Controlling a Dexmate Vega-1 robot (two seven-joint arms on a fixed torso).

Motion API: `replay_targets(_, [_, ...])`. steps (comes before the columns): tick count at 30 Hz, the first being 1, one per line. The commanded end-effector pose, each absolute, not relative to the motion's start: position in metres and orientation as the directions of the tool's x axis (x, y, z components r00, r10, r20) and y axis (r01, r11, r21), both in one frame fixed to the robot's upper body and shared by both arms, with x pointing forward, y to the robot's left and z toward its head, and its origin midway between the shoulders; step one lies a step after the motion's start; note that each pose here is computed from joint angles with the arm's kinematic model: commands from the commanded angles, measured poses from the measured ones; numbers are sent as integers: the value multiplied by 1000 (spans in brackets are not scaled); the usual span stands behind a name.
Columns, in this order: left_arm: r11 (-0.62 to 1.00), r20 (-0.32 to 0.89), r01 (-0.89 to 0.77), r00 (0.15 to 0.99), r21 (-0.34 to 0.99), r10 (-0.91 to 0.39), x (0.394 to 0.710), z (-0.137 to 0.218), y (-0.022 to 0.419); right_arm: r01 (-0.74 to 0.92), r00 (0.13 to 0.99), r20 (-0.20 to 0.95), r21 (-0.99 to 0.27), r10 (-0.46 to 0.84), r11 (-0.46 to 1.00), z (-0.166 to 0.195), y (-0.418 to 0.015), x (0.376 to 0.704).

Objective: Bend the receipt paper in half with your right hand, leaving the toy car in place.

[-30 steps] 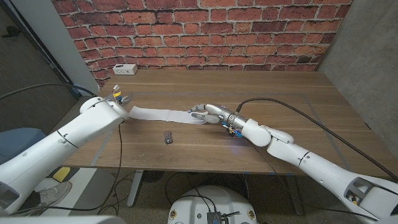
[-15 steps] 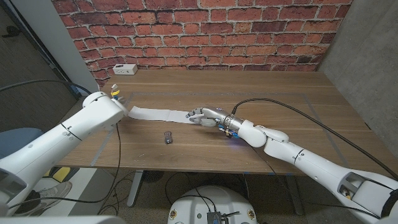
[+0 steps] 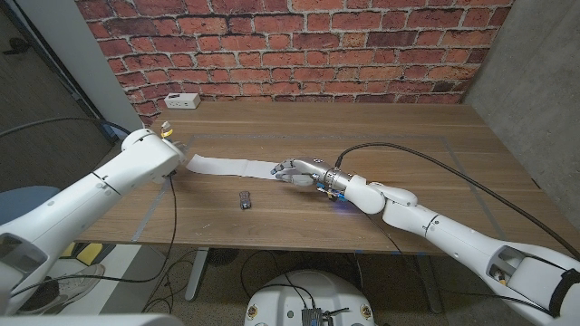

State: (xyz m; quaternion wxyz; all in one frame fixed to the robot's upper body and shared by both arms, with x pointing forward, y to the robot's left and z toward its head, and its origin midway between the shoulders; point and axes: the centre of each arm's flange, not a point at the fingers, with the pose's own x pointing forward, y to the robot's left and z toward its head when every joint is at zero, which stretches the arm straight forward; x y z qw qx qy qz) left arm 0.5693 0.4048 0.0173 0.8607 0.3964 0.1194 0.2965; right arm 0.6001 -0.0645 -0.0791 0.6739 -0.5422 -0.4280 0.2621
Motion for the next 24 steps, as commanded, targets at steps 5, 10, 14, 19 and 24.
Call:
replay_targets(5, [534,-44,-298,843,791,536,602,34,396,92,561,252,-966,789,243,-86,-73,622])
replay_targets(10, [516,-46,-285,842,808,537,610,41,390,82,569,247,-966,784,245,-89,-76,627])
replay_targets(14, [504,-50,-287,831,815,554,614,45,386,77,570,249,-965,783,250,-89,-78,629])
replay_targets(19, [507,-65,-290,818,811,571,617,49,384,76,569,253,-964,782,256,-89,-80,631])
replay_targets(24, [518,-115,-266,798,813,591,620,52,384,72,572,253,-963,780,259,-88,-81,634])
